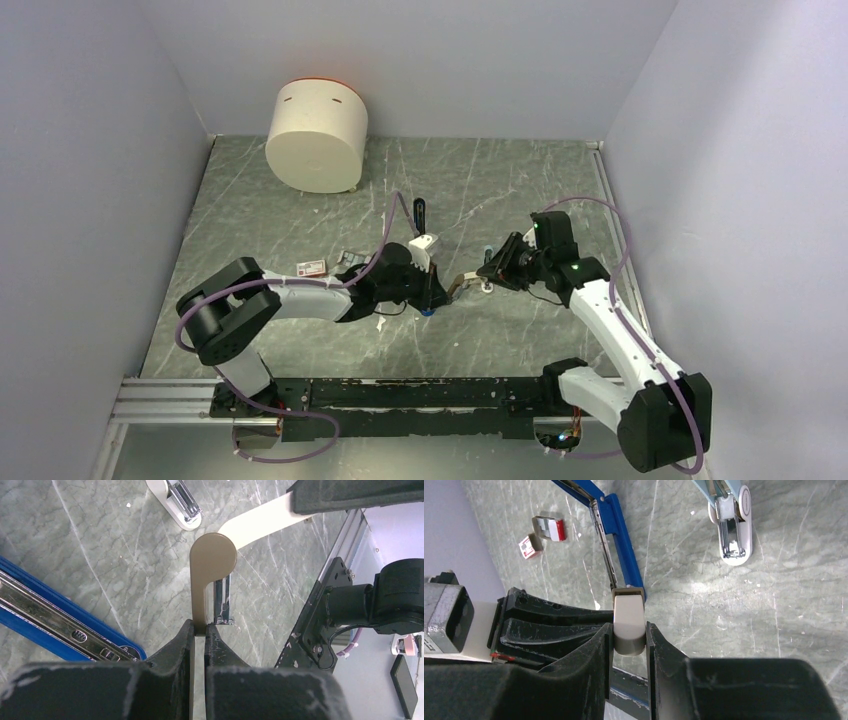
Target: Load the staples into the stapler
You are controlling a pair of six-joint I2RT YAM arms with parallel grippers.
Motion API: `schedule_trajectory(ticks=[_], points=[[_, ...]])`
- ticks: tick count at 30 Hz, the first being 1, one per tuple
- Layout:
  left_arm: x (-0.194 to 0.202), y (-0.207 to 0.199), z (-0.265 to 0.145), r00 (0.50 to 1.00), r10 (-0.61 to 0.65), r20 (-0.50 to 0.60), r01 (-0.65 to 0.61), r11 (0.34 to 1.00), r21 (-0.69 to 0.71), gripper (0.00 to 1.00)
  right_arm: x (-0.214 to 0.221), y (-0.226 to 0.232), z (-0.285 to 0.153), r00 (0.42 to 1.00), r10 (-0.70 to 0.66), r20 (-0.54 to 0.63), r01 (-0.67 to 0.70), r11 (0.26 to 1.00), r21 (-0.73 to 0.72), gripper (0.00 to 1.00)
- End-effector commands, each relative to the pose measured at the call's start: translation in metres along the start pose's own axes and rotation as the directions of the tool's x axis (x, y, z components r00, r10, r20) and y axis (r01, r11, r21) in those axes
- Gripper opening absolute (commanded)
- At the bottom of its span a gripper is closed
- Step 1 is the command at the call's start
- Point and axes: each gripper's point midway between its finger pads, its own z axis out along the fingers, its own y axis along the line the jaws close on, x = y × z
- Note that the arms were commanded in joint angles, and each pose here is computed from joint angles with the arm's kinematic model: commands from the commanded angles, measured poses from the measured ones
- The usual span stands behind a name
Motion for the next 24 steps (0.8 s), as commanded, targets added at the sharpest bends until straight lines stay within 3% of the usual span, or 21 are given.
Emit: schedule_trajectory(ticks=[1, 10, 16, 24], points=[[0.001, -0.010, 0.001, 0.999, 0.044, 0.005, -0.044, 0.997, 0.066, 0.05, -0.017, -0.001, 0.008, 0.998, 0.004, 0.063, -0.004, 1.000, -0.005, 0.27], [-0.004, -0.021, 0.003, 0.999, -0.030, -0.010, 0.031, 0.996, 0.089, 0.05, 0.008, -0.005, 0.030, 0.998, 0.045, -0.033, -0.048, 0.995, -0.092, 0.37], [-0.006, -0.020, 0.003, 0.994, -0.103, -0.023, 0.104, 0.993, 0.047, 0.05, 0.013, -0.001, 0.032, 0.996, 0.084, -0.019, -0.086, 0.984, -0.157, 0.56], [-0.011, -0.019, 0.007, 0.989, -0.146, -0.016, 0.147, 0.989, 0.027, 0.05, 0.015, 0.004, 0.033, 0.996, 0.087, -0.005, -0.086, 0.979, -0.186, 0.65]])
